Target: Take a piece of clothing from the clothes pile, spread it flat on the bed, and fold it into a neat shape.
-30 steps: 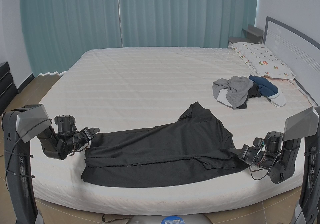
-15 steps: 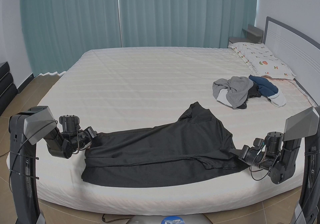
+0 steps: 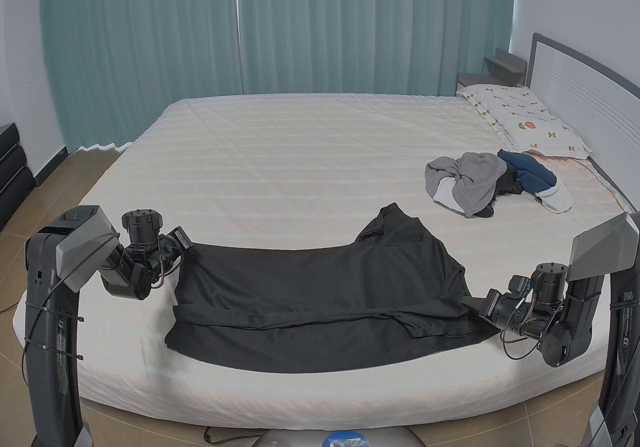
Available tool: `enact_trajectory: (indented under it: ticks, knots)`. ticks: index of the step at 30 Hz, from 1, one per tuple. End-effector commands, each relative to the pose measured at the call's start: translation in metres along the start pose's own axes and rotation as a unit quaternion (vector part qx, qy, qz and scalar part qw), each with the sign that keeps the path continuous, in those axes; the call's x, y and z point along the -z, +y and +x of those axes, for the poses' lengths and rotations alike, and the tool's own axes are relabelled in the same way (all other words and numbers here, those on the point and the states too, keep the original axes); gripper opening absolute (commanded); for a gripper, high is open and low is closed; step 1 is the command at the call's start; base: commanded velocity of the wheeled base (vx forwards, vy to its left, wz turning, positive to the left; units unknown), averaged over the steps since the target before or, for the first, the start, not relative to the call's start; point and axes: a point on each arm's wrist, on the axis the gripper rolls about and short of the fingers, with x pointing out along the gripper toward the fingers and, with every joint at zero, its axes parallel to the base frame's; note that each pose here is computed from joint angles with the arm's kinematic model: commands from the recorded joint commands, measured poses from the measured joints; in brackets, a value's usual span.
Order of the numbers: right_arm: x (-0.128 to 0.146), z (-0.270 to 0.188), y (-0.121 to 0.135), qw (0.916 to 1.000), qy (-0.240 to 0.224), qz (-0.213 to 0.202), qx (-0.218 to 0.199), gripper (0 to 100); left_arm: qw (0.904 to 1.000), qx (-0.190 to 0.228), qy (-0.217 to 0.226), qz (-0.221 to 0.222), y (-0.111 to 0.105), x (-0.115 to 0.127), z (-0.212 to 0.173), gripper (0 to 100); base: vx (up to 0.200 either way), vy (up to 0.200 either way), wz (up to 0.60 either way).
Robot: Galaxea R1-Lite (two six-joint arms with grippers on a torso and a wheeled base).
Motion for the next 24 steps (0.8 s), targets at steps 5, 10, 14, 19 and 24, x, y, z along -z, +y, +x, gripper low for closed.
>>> enact_trajectory:
  ticks: [5,10,14,19,24]
  knots:
    - [0.000,0.001,0.000,1.0000,-0.003,-0.002,-0.002,0,1.0000,-0.003,0.005,-0.001,0.008,0.013,0.015,0,0.000,0.000,0.00]
    - [0.001,0.001,0.000,1.0000,-0.002,-0.002,-0.002,0,0.9999,-0.006,0.011,-0.002,0.011,0.018,0.016,0,0.000,0.000,0.00]
    - [0.002,0.001,-0.001,1.0000,0.000,-0.001,-0.001,0,0.9999,-0.007,0.010,-0.002,0.010,0.017,0.015,100,0.000,0.000,0.00]
    - [0.002,0.001,0.001,1.0000,0.000,-0.002,-0.003,0,0.9998,-0.011,0.007,-0.015,0.010,0.009,0.006,100,0.000,0.000,0.00]
    - [0.002,-0.001,0.001,1.0000,0.002,0.000,-0.001,0,0.9979,-0.001,-0.005,-0.065,0.000,-0.017,-0.019,100,0.000,0.000,0.00]
